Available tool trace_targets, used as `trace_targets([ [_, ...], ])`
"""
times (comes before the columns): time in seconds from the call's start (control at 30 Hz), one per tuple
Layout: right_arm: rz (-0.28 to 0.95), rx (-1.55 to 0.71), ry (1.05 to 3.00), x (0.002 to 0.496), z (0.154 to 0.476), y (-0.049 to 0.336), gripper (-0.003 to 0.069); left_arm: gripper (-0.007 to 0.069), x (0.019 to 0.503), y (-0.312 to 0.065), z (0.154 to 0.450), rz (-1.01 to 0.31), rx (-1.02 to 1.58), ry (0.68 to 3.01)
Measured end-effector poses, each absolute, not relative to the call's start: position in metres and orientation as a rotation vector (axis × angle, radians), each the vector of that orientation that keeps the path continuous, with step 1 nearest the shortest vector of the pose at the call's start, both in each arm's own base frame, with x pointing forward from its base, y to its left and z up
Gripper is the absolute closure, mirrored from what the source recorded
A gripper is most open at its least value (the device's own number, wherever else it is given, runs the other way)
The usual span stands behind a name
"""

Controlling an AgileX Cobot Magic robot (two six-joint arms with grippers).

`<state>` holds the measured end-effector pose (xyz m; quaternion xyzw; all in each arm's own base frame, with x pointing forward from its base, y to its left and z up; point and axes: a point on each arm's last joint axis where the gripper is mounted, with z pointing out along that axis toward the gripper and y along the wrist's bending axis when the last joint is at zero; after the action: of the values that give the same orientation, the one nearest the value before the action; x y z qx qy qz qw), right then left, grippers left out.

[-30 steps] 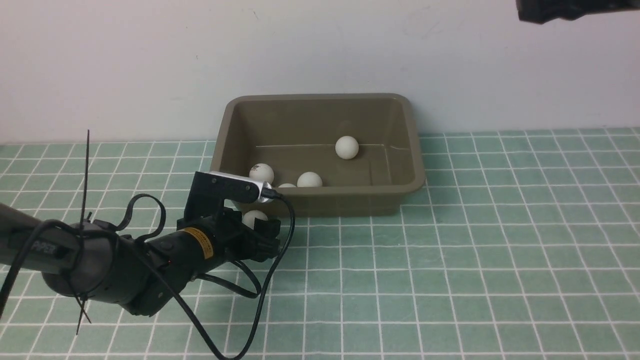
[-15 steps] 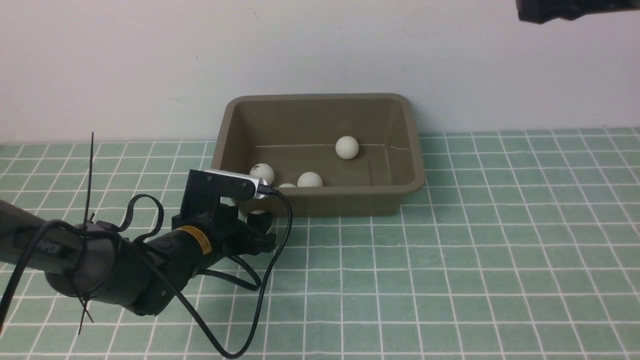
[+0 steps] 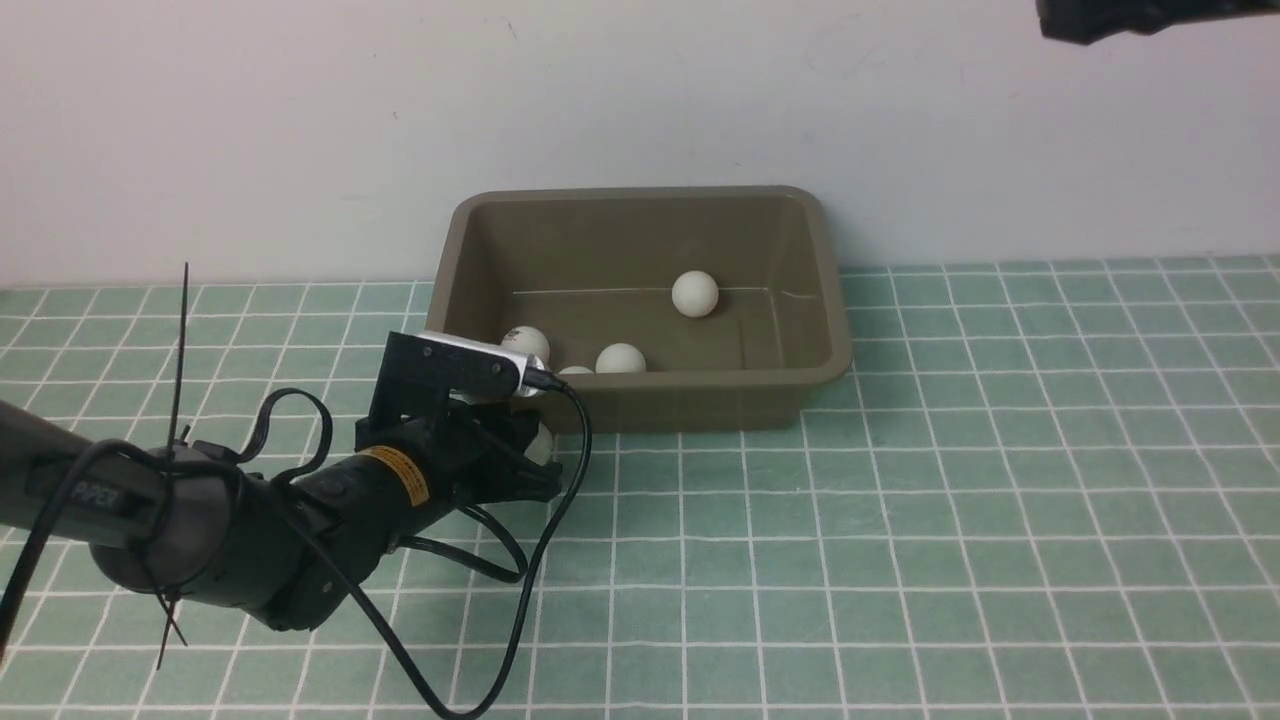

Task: Put the table tennis balls in the box on the green coffee tablecloth.
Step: 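Reach for and grasp a ping pong ball on the table beside the basket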

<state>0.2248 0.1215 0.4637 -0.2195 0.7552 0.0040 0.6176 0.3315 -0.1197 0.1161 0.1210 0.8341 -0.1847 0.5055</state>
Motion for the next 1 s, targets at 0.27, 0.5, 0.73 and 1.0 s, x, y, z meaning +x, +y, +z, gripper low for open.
trace_targets([
  [0.27,0.011,-0.506,1.735,0.225,0.464,0.122,0.0398,0.0629,0.323,-0.126,0.129,-0.531,0.363,2.053],
  [0.5,0.011,-0.506,1.735,0.225,0.464,0.122,0.0398,0.0629,0.322,-0.126,0.128,-0.545,0.357,2.073],
  [0.73,0.011,-0.506,1.735,0.225,0.464,0.122,0.0398,0.0608,0.314,-0.134,0.125,-0.645,0.449,2.122],
  [1.0,0.011,-0.506,1.735,0.225,0.464,0.122,0.0398,0.0263,0.304,-0.139,0.121,-0.714,0.571,2.173],
])
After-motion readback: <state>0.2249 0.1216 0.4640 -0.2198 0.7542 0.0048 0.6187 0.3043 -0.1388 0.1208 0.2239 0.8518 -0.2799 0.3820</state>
